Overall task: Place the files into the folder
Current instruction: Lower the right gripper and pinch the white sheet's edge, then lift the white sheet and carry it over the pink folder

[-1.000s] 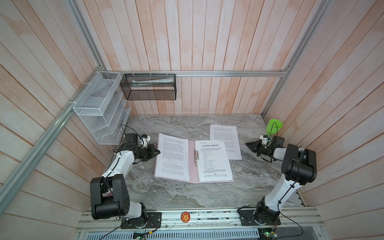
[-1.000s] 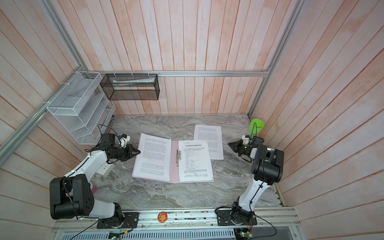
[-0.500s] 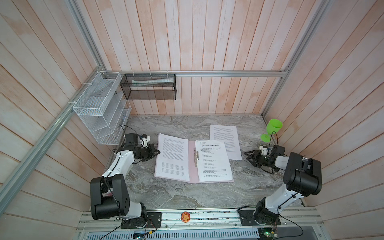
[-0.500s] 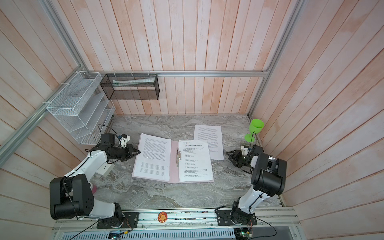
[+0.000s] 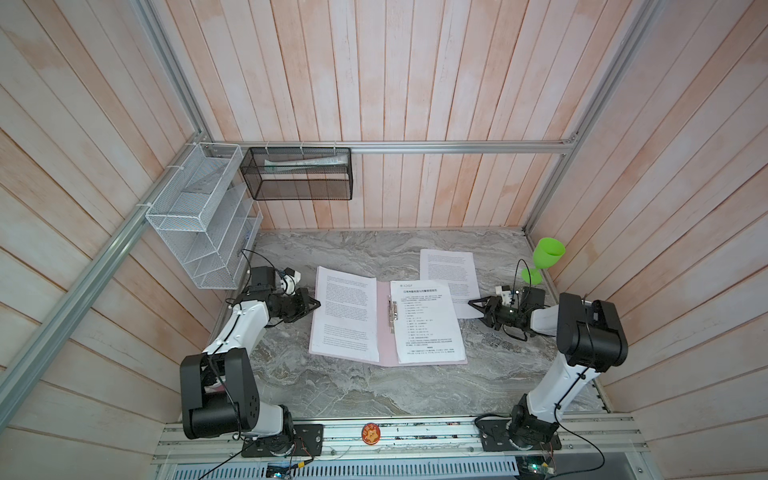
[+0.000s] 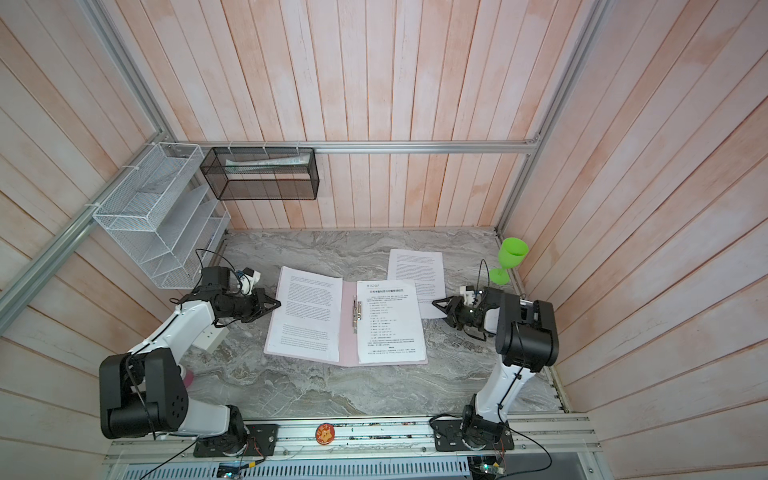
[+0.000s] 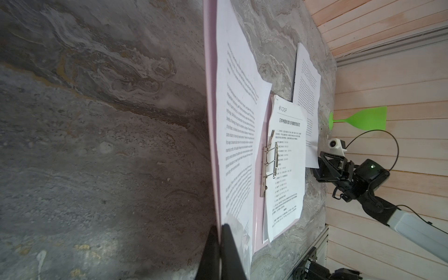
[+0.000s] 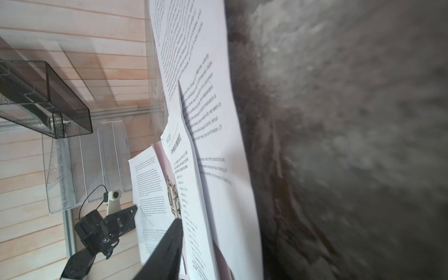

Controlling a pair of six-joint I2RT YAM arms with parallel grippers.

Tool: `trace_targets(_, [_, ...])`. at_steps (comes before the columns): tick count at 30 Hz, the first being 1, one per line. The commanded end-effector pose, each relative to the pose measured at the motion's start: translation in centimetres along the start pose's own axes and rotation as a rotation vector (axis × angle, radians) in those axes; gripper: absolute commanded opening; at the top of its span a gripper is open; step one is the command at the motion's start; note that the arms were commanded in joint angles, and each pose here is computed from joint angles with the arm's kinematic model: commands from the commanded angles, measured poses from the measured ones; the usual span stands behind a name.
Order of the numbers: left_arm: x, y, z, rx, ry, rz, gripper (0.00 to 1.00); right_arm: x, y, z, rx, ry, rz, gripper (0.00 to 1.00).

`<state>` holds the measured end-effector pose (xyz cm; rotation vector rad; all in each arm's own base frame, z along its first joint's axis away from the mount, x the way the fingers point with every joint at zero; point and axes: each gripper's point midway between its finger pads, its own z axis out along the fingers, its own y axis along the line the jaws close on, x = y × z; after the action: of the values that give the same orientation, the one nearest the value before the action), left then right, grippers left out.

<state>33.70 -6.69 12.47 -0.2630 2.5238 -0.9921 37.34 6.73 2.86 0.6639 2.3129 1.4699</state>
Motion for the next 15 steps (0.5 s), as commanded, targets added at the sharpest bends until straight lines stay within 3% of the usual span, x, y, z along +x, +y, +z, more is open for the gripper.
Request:
trace_targets(1, [-0.1, 0.3, 0.0, -0.017, -0.005, 0.018, 0.0, -0.1, -2.2, 1.6, 0.051, -0.008, 0.09, 0.21])
trace_targets(3, [-0.1, 0.2, -0.1, -0.017, -0.006, 0.021, 0.0, -0.4, -1.8, 2.0, 0.022, -0.007, 0.089, 0.11])
trace_targets(4, [-0.1, 0.2, -0.1, -0.019, -0.006, 0.02, 0.0, -0.6, -1.5, 2.1, 0.006, -0.011, 0.089, 0.0])
trace_targets(15, [-0.3, 0.1, -0.3, -0.022, -0.015, 0.027, 0.0, -3.9, 6.0, -0.1, -0.175, -0.141, -0.031, 0.0])
